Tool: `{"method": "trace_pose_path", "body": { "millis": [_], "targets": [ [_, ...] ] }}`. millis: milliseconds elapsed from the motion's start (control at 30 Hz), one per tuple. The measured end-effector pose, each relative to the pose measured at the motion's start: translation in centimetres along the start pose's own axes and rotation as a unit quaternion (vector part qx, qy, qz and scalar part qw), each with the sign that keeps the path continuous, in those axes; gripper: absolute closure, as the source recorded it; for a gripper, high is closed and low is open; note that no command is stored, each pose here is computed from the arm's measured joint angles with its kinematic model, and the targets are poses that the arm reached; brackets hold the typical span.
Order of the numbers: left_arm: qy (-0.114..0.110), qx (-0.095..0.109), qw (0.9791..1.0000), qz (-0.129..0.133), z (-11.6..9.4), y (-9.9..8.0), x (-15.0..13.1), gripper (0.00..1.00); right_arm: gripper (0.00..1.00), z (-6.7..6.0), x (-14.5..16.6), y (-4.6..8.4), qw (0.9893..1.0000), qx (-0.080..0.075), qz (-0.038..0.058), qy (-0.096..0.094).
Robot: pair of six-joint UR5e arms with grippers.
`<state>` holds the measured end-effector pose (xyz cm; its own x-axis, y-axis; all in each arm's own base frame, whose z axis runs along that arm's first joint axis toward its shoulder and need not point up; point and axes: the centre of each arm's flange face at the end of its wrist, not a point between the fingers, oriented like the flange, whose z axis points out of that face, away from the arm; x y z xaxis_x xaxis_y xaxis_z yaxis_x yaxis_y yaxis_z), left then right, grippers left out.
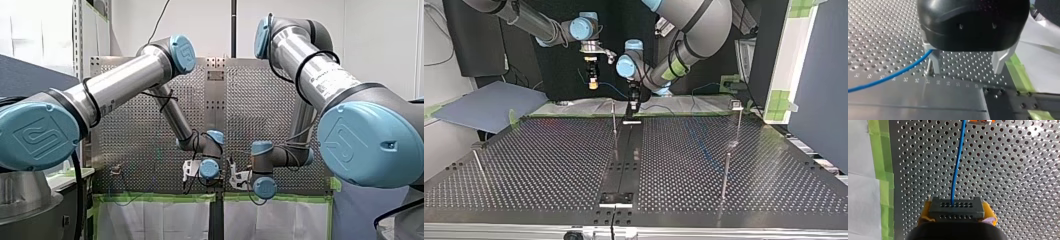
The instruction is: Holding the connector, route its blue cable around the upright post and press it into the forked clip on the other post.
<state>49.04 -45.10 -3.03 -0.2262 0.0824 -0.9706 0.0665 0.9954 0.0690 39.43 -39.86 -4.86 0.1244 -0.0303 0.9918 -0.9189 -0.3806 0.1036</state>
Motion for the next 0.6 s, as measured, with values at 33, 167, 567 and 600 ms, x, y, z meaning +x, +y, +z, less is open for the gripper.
{"method": "trace_pose_path", "body": {
  "millis": [33, 167, 567, 600],
  "targets": [
    [0.000, -0.003, 1.0000, -0.001, 0.02, 0.08, -0.01, 0.00, 1.00, -0.02, -0.02, 0.01, 1.0000, 0.000, -0.0005, -0.001],
    [-0.001, -0.013, 0.9999, -0.007, 0.09, 0.38, 0.00, 0.00, 1.00, -0.10, -0.10, 0.06, 1.0000, -0.003, -0.0032, -0.003],
    [-0.018, -0.018, 0.9995, -0.021, -0.17, 0.92, 0.78, 0.47, 1.00, -0.11, -0.16, 0.16, 0.9999, -0.008, -0.0078, -0.006],
    [-0.020, -0.017, 0.9994, -0.023, -0.15, 0.95, 0.81, 0.47, 1.00, -0.10, -0.16, 0.17, 0.9999, -0.009, -0.0080, -0.007]
  ]
}}
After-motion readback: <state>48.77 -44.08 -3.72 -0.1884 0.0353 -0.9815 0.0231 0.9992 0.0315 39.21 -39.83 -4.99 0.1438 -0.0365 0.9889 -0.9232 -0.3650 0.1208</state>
